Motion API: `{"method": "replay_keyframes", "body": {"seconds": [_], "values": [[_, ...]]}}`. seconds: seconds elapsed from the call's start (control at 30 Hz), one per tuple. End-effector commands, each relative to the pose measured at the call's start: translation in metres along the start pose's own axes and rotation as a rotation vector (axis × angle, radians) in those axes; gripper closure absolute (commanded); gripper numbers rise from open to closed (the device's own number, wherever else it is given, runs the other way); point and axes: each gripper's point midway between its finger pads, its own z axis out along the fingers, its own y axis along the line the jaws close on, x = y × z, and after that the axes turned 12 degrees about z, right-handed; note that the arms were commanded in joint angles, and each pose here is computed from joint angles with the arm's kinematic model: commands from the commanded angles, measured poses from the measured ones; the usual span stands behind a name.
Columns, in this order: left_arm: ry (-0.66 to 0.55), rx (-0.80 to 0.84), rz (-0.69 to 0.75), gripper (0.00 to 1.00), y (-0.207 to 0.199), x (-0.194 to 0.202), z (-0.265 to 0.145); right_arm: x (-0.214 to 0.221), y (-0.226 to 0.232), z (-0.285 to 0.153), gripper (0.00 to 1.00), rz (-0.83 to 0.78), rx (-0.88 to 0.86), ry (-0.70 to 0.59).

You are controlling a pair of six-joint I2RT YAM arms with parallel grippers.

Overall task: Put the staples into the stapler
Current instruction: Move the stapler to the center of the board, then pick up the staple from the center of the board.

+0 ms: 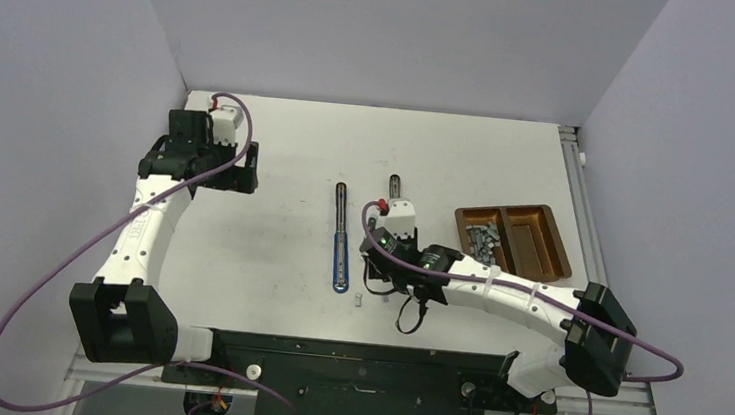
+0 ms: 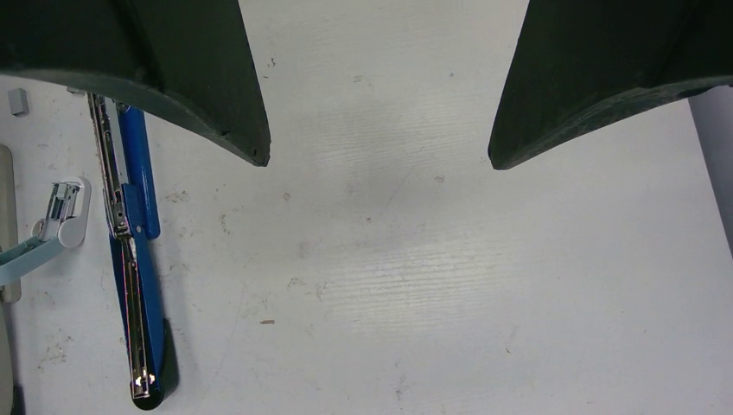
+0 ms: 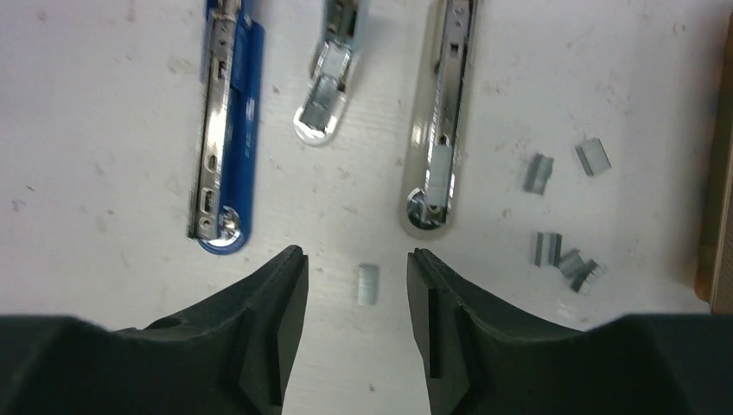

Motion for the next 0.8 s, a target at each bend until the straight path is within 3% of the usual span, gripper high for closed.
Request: {"method": "replay_keyframes", "body": {"seconds": [0.0,0.17,0.77], "values": [[-0.076,-0.047,0.025,0.04,0.013,-0.027,-0.006,0.021,-0.023,-0.015,0.52,0.018,0.015,0.076],[-0.07,-0.07,0.011,0.04,0.016,-0.025,-0.005,0.045,-0.033,-0.012,0.44,0.009,0.008,0.144],[-0.048,-0.081,0.007,0.04,0.017,-0.022,-0.01,0.075,-0.025,0.035,0.6,-0.043,-0.005,0.246]]}}
